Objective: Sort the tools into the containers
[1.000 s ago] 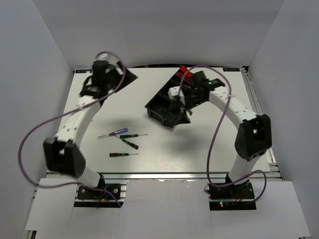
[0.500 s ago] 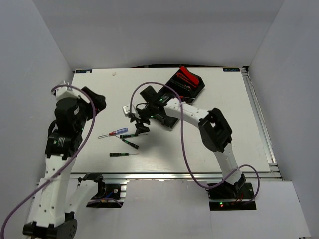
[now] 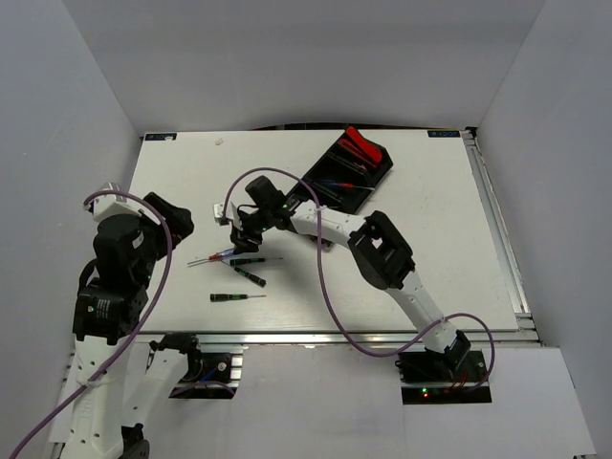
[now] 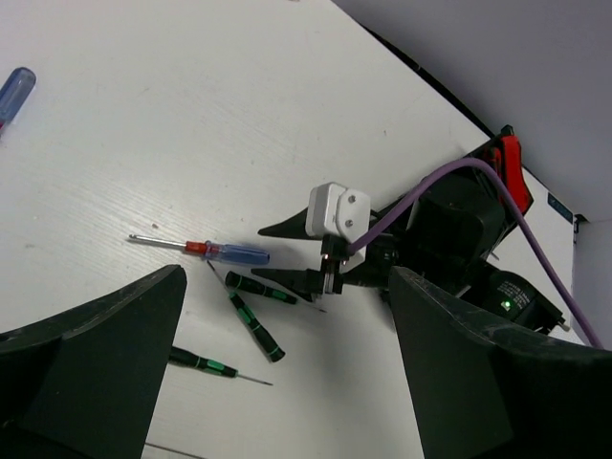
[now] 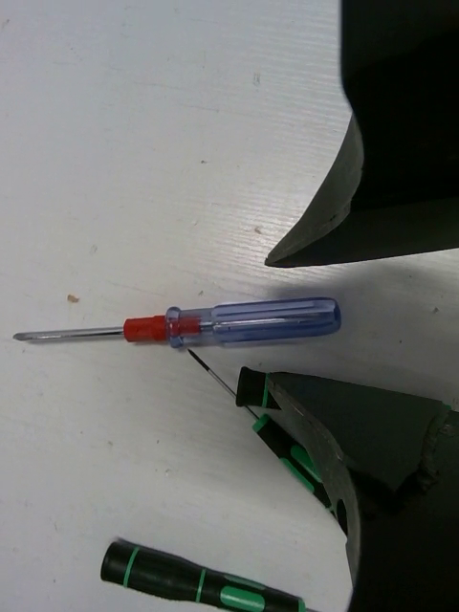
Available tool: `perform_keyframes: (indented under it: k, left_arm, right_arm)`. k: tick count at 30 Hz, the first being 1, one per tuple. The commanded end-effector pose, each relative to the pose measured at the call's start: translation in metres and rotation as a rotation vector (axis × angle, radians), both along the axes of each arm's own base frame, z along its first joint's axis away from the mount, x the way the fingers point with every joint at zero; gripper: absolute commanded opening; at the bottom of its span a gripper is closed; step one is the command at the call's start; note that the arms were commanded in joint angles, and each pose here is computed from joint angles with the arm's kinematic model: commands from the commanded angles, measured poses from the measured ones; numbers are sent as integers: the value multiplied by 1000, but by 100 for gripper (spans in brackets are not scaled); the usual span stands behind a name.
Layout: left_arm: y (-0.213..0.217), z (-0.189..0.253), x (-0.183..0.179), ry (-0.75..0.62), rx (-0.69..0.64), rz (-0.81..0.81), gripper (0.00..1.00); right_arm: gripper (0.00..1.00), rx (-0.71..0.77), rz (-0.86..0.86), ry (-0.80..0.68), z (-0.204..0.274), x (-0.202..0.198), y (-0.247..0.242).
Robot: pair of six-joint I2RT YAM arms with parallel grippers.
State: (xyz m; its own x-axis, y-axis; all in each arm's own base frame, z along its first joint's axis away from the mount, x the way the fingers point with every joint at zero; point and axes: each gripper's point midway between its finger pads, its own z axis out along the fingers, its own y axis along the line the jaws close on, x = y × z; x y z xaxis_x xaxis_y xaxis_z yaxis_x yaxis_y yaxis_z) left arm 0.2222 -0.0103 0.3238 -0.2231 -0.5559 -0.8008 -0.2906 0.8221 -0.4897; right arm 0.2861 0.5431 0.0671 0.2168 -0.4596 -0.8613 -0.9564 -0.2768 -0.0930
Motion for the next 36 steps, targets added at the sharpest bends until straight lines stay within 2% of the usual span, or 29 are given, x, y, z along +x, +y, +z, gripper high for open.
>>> perform_keyframes:
  k: [1,14,17,21,29,30,33,36]
  left_arm:
    - [-1,-12,-7,33,-23,2,98]
    - [-7,-27,-10,57,-72,-2,98]
    - [-6,-27,-9,60,-68,4,98]
    - [-5,-27,-8,62,-66,7,98]
    - [-7,-33,-8,74,-75,2,98]
    - [-7,-33,-8,76,-76,3,98]
    - [-7,-37,-5,92,-75,9,98]
    - [-6,-39,-1,104,-70,13,98]
  right_arm:
    - [55,45,-18,-31,8,9,14]
    - [55,11,-40,-51,-16,12,21]
    - [50,-15,-37,-65,-23,11,24]
    - [38,-36,-24,-99,-27,8,27]
    - [31,-45,-16,-115,-28,7,28]
    - [28,-50,-16,-112,-30,6,28]
    - [22,-31,-13,-115,-24,7,32]
    - [20,40,-27,-96,5,13,40]
